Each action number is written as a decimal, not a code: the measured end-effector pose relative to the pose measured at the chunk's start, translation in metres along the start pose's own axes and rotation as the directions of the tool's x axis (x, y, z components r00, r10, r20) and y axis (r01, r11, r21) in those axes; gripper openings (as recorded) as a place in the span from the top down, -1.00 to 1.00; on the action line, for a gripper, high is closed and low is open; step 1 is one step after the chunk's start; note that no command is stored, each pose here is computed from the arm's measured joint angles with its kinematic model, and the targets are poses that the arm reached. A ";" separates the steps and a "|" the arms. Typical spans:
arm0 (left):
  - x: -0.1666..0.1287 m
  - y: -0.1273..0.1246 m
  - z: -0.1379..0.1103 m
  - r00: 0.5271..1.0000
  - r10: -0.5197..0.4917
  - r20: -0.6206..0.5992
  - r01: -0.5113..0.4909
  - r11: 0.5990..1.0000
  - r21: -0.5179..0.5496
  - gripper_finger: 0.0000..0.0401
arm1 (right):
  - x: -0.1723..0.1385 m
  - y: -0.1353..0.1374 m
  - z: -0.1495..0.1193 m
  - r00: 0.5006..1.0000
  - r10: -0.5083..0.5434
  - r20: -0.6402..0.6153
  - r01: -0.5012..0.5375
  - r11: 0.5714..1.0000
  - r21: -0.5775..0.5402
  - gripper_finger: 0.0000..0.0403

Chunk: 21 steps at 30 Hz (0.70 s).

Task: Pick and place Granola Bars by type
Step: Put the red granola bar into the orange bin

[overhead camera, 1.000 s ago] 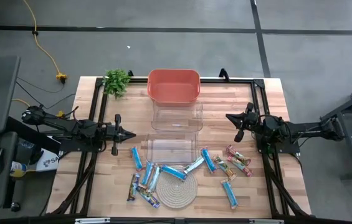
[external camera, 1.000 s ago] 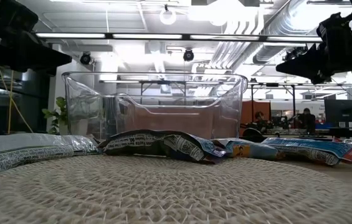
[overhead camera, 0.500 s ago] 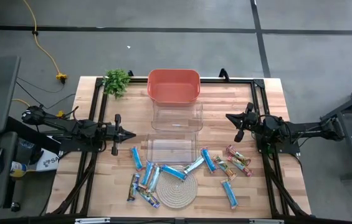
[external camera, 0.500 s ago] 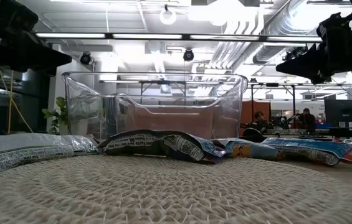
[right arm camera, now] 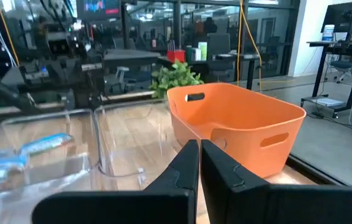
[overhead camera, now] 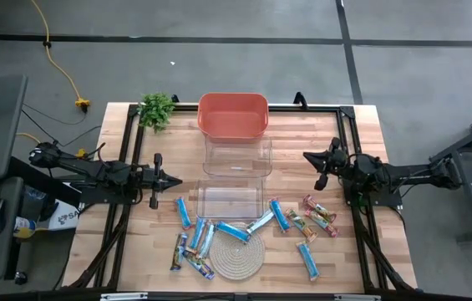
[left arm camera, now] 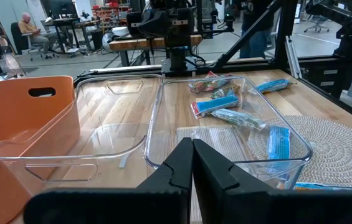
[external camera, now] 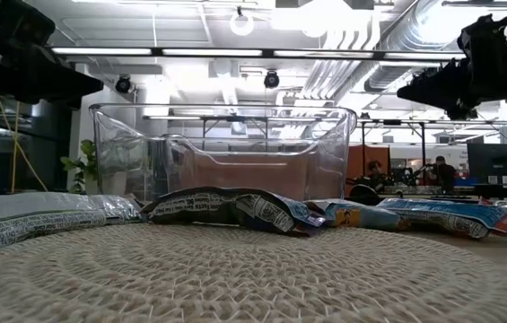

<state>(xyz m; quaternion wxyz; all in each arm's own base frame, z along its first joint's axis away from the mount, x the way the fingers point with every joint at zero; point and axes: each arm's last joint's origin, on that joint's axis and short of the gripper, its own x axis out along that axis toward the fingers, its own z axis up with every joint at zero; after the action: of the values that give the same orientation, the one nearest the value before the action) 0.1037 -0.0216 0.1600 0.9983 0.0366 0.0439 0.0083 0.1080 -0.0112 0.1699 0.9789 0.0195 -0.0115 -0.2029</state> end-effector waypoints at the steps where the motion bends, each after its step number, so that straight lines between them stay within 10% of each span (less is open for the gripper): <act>1: 0.000 0.000 0.000 1.000 0.000 0.000 0.000 1.000 0.000 0.96 | 0.000 0.000 0.000 1.000 0.000 -0.002 0.000 1.000 0.010 1.00; 13: 0.000 0.000 0.000 1.000 0.000 0.000 0.000 1.000 0.000 0.96 | 0.000 0.002 0.004 0.998 0.066 0.010 -0.067 0.994 0.088 1.00; 21: 0.000 0.000 0.000 1.000 0.000 0.000 0.000 1.000 0.000 0.96 | -0.005 0.001 0.056 0.995 0.038 0.090 -0.042 0.998 0.044 1.00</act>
<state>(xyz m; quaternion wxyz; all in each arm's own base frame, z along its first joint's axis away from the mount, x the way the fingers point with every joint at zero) 0.1037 -0.0217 0.1600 0.9983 0.0366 0.0440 0.0081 0.1016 -0.0103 0.2258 0.9806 0.0327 -0.0602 -0.1837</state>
